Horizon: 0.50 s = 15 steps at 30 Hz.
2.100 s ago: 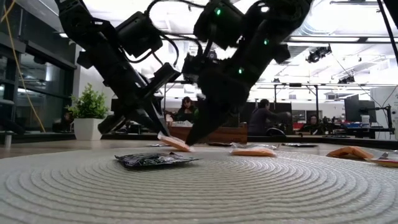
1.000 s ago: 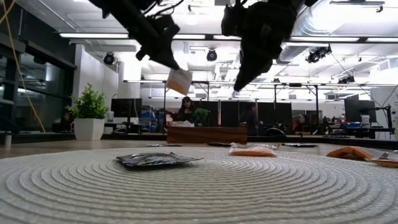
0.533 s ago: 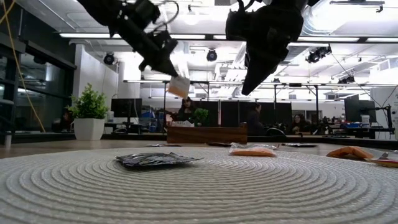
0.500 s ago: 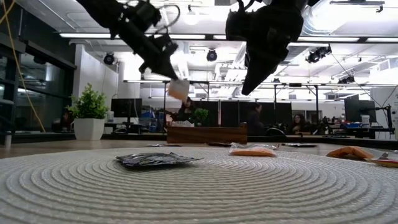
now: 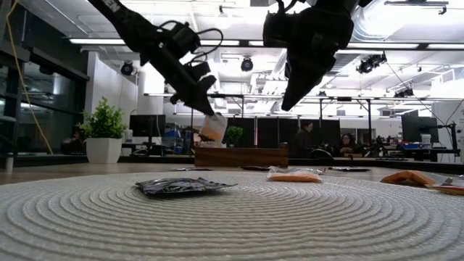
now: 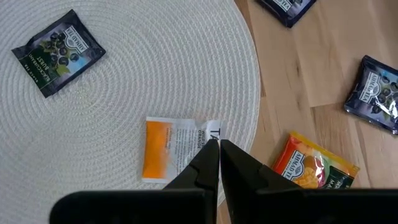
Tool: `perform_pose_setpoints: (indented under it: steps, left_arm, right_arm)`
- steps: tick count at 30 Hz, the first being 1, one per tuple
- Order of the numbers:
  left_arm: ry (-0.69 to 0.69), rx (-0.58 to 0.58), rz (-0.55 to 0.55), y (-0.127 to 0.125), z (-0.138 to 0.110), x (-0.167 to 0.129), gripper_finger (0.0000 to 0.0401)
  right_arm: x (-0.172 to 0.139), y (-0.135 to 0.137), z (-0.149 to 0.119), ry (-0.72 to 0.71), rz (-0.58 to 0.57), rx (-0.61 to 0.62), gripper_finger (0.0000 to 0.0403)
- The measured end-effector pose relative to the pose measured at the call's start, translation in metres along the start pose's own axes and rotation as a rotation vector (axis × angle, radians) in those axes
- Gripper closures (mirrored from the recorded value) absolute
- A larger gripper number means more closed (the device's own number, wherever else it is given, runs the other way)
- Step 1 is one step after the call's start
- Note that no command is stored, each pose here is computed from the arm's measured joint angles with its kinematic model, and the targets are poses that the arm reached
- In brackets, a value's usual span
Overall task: Pick & Place Tea
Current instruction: Put the white tea bag into the left section of the wooden organizer
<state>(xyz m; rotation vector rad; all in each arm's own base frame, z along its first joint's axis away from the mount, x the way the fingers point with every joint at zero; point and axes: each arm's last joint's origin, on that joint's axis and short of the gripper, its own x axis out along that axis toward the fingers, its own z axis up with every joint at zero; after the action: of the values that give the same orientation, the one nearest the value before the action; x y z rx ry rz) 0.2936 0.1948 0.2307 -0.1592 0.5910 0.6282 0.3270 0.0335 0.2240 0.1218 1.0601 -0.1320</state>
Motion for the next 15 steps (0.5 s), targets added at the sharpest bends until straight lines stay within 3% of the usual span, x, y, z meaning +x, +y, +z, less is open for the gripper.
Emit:
perform_pose_setpoints:
  steps: [5, 15]
  left_arm:
    - [0.016, -0.003, 0.03, 0.001, -0.007, 0.013, 0.0401]
    - [-0.044, -0.01, 0.057, 0.004, -0.001, 0.013, 0.0401]
  right_arm:
    - [0.0, 0.0, 0.0, 0.0, 0.0, 0.0, 0.0391]
    - [0.0, 0.0, 0.0, 0.0, 0.0, 0.0, 0.0391]
